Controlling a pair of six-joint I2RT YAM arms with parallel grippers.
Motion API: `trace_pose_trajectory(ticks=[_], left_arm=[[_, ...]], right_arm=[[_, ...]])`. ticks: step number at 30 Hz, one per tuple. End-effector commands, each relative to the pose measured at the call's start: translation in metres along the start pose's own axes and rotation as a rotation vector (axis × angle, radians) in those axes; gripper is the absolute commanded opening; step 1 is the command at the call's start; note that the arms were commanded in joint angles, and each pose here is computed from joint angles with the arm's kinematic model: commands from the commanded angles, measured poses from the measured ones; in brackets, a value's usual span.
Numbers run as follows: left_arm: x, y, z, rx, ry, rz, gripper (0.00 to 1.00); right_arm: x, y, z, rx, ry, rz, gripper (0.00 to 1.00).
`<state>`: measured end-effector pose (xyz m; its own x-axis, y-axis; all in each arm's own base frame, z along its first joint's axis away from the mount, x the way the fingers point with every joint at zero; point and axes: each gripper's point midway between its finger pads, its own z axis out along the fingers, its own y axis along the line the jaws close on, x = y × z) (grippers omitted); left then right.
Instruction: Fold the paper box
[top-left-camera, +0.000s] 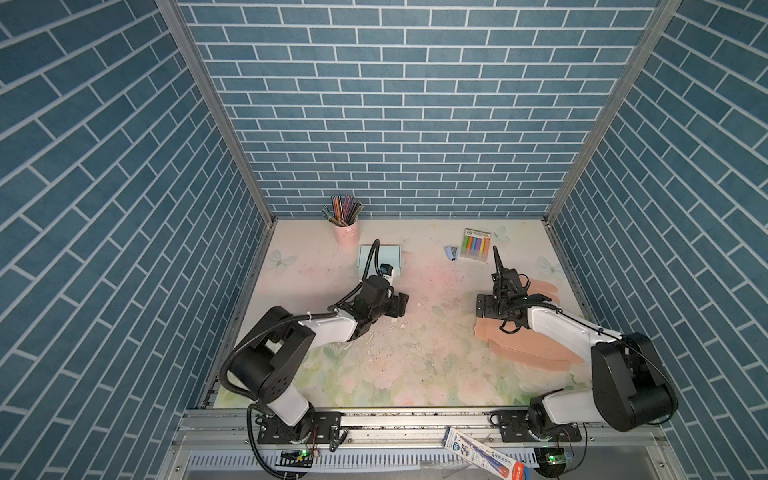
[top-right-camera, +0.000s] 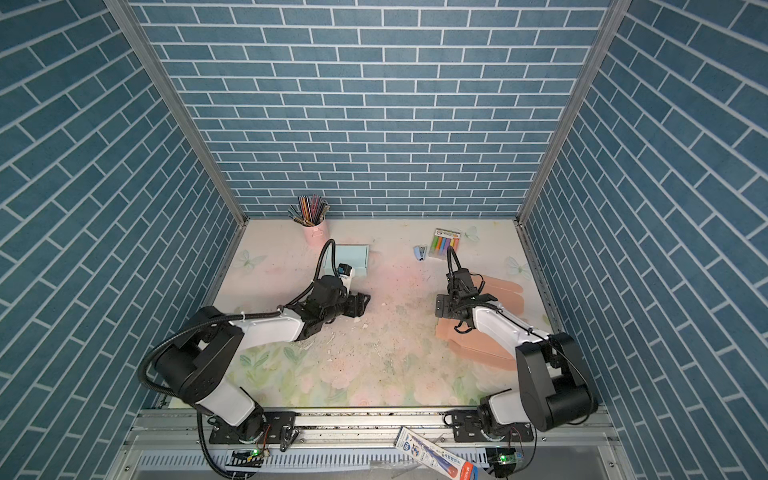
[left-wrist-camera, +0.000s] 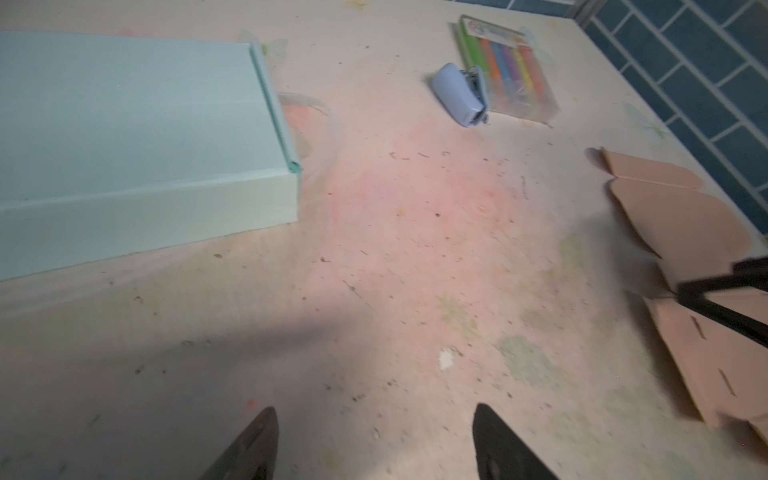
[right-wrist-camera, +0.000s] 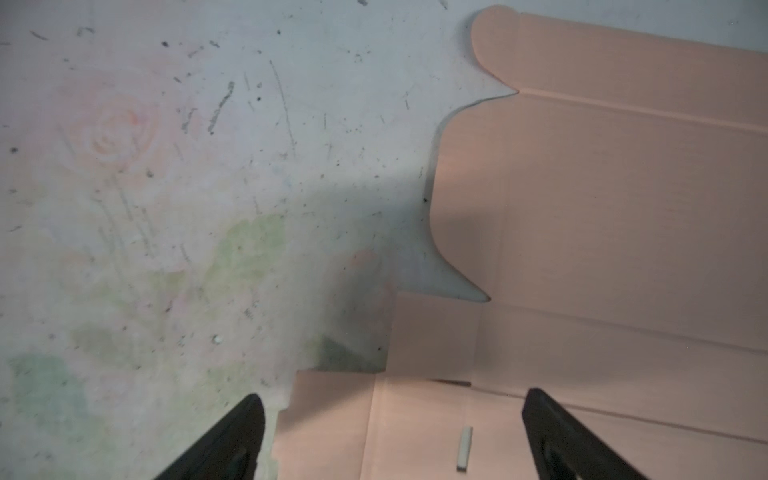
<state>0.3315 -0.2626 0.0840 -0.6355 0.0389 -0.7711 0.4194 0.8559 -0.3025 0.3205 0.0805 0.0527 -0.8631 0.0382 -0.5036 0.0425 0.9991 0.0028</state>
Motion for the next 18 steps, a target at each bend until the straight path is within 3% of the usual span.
trace_pose_trajectory(ticks=[1, 12, 18], left_arm=[[-0.008, -0.018, -0.021, 0.032, -0.084, 0.0, 0.75], [-0.004, -0.038, -0.064, 0.099, -0.162, 0.038, 0.77], [0.006, -0.033, -0.075, 0.12, -0.181, 0.018, 0.78]], right_arm=[[0.006, -0.02, 0.009, 0.126, 0.059, -0.049, 0.95], [0.013, -0.025, 0.028, 0.204, 0.16, -0.067, 0.73], [0.016, -0.026, 0.035, 0.261, 0.196, -0.102, 0.53]])
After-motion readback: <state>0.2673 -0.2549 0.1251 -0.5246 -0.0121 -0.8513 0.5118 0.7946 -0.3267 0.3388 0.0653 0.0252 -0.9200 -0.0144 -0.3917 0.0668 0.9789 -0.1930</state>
